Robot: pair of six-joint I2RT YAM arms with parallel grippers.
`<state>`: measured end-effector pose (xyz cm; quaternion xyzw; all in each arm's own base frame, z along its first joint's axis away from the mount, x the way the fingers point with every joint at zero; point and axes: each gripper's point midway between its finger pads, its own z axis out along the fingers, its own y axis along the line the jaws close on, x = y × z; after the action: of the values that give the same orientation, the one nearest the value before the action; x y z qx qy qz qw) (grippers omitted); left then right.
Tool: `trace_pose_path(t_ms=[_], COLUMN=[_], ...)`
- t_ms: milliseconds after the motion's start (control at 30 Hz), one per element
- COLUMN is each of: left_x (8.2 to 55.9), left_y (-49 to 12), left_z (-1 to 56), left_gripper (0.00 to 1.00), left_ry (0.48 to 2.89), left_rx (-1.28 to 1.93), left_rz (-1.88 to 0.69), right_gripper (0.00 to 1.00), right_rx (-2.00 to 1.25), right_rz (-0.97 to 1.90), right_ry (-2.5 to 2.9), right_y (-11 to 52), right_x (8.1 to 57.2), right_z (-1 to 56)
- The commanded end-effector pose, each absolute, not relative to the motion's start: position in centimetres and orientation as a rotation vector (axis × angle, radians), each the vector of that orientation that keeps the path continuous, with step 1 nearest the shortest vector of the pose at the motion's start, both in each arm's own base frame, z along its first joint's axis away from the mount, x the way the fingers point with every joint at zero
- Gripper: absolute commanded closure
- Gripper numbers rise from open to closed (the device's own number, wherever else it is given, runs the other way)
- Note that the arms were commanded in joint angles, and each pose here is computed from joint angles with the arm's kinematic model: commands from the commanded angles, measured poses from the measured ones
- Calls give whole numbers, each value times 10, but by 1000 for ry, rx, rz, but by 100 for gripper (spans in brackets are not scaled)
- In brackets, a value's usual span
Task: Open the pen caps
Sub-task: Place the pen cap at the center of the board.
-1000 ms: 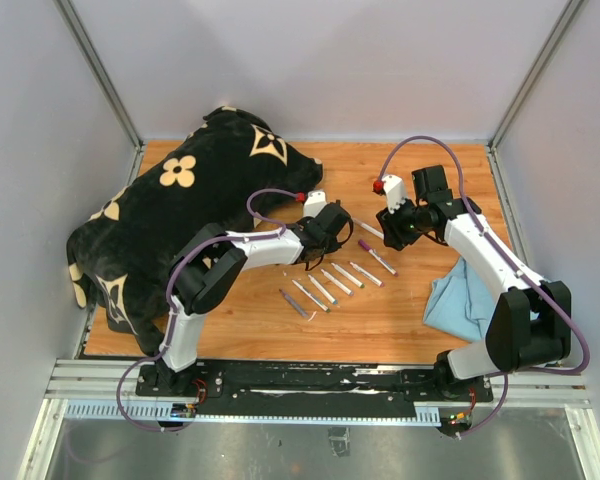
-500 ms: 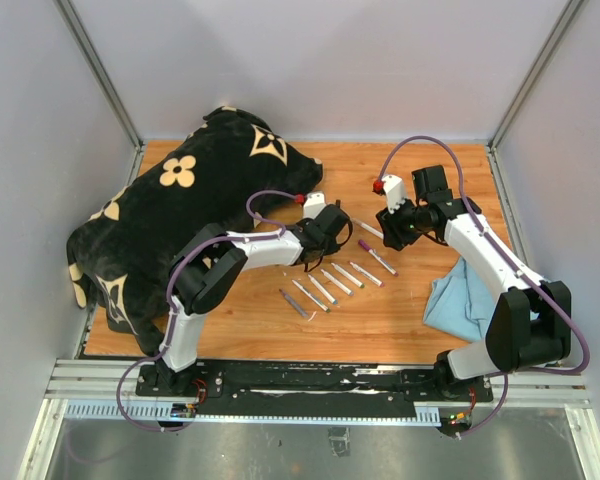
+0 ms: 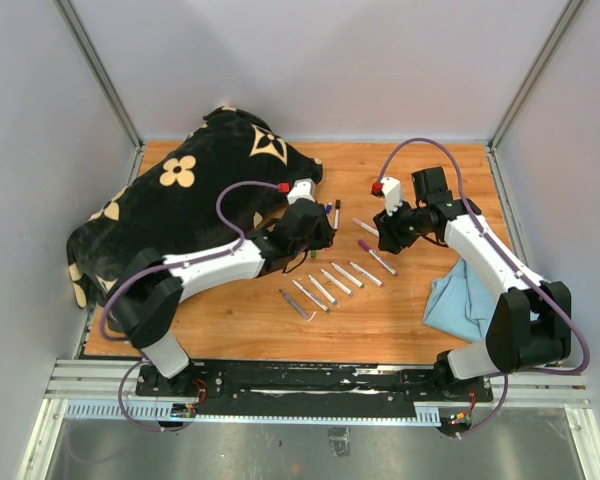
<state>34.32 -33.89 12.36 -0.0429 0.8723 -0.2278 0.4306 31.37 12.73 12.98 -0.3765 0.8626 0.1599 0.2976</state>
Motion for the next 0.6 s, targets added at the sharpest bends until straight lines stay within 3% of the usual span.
trace_pose_path(t_ms=[0, 100, 367, 567], left_x=[308, 277, 234, 220], left_y=[-350, -338, -278, -254], left_z=[170, 187, 204, 181], left_gripper=[58, 52, 15, 3], left_ry=[2016, 1900, 1653, 1649], left_rx=[224, 336, 275, 222], left_rz=[-783, -890, -959, -955], right_gripper=[51, 50, 47, 47], right_rx=[-1054, -1080, -1107, -1115], right_rz=[509, 544, 560, 550], right_ry=[2250, 2210, 2166, 2179], right_y=[131, 136, 139, 137], right_x=[301, 296, 292, 292], right_z=[137, 144, 150, 146])
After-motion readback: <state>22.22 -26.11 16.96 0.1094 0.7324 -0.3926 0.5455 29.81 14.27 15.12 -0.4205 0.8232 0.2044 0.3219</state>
